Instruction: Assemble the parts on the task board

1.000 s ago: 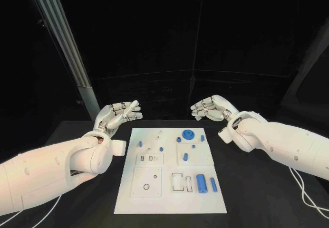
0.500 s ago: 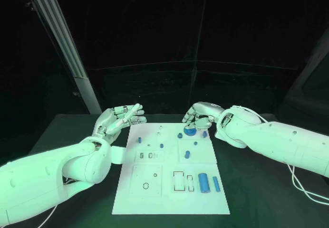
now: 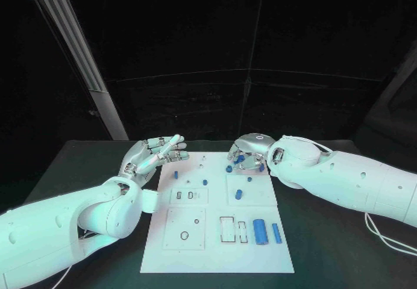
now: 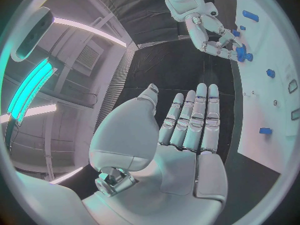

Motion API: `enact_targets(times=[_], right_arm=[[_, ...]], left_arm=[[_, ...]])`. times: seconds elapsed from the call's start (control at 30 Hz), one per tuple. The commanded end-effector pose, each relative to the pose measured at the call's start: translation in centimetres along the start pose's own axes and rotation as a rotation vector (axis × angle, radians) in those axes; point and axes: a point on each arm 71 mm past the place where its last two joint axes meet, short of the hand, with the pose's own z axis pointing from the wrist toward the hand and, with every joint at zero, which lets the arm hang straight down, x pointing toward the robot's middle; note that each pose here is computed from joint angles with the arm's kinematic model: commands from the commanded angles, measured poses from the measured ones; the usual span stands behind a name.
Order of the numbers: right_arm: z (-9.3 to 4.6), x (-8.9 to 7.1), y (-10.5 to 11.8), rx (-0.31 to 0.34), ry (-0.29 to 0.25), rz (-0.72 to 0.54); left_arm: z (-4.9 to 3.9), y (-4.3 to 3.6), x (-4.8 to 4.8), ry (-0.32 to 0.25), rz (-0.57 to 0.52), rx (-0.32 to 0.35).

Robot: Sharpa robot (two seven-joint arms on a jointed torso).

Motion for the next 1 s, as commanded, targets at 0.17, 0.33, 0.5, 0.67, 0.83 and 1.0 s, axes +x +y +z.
enact_targets(times=[0.17, 0.33, 0.5, 0.67, 0.83, 1.0], right_arm=[[0.3, 0.0, 0.3, 0.0, 0.025, -0.051], [0.6, 0.1, 0.5, -0.003, 0.04, -0.052], [0.9, 0.3, 0.5, -0.002, 0.053, -0.052], [1.0, 0.4, 0.5, -0.003, 0.065, -0.052], [1.2, 0.5, 0.6, -0.002, 0.081, -0.059], [1.3, 0.6, 0.7, -0.002, 0.089, -0.064]], left_arm=[[0.05, -0.14, 0.15, 0.023, -0.006, 0.002], [0.09, -0.11, 0.13, 0.023, -0.006, -0.001], [0.11, -0.15, 0.15, 0.026, -0.008, -0.004], [0.19, -0.19, 0.1, 0.026, -0.007, -0.005], [0.24, -0.22, 0.05, 0.026, -0.006, -0.006], [0.27, -0.29, 0.0, 0.025, -0.005, -0.007]])
